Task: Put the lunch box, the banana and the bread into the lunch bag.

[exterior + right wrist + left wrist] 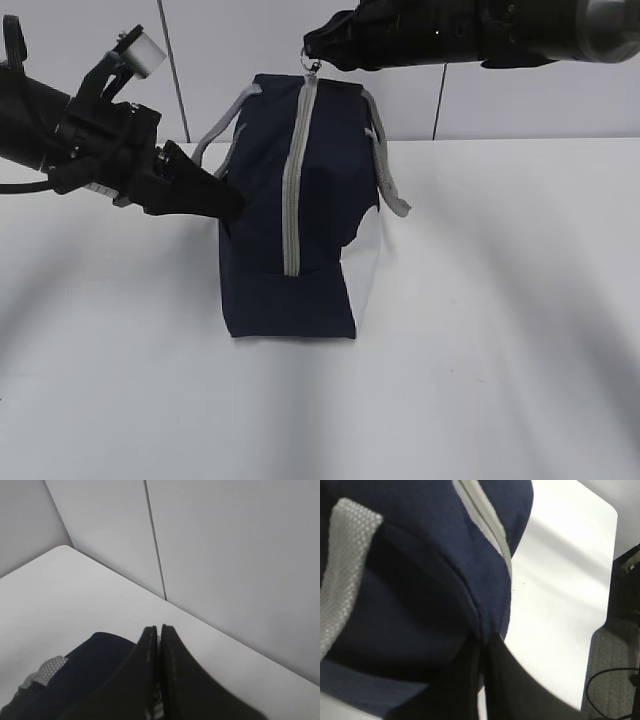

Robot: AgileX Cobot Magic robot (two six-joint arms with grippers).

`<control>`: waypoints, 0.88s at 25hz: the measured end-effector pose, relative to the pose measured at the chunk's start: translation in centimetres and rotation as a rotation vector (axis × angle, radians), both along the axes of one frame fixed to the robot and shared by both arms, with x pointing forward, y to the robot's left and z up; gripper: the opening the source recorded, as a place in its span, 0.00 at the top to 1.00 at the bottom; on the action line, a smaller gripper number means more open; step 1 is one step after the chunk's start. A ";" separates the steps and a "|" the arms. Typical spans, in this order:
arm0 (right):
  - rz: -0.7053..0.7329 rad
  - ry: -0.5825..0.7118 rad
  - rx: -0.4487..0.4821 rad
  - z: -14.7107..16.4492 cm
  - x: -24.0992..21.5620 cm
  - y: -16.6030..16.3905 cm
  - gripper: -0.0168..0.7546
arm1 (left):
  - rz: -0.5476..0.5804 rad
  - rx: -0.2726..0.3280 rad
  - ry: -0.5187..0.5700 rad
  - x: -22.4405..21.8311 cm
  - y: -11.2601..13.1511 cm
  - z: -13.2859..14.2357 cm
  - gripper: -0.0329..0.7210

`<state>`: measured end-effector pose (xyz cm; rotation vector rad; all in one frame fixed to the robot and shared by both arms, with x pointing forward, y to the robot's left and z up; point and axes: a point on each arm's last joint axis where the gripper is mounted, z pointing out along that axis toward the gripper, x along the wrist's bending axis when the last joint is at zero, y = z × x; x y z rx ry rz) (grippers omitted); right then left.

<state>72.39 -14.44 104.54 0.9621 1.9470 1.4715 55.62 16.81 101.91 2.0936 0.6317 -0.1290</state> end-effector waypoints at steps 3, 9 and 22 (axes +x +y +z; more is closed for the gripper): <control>0.001 0.009 0.030 0.1 0.5 -0.4 1.00 | -0.013 0.002 -0.015 0.0 0.0 0.0 0.96; 0.027 0.041 0.100 -0.5 1.9 -0.4 1.00 | -0.027 0.002 -0.029 0.0 0.0 0.0 0.96; 0.034 0.113 0.192 -3.3 4.7 -0.3 1.00 | -0.050 0.004 -0.048 0.0 -0.1 -0.1 0.96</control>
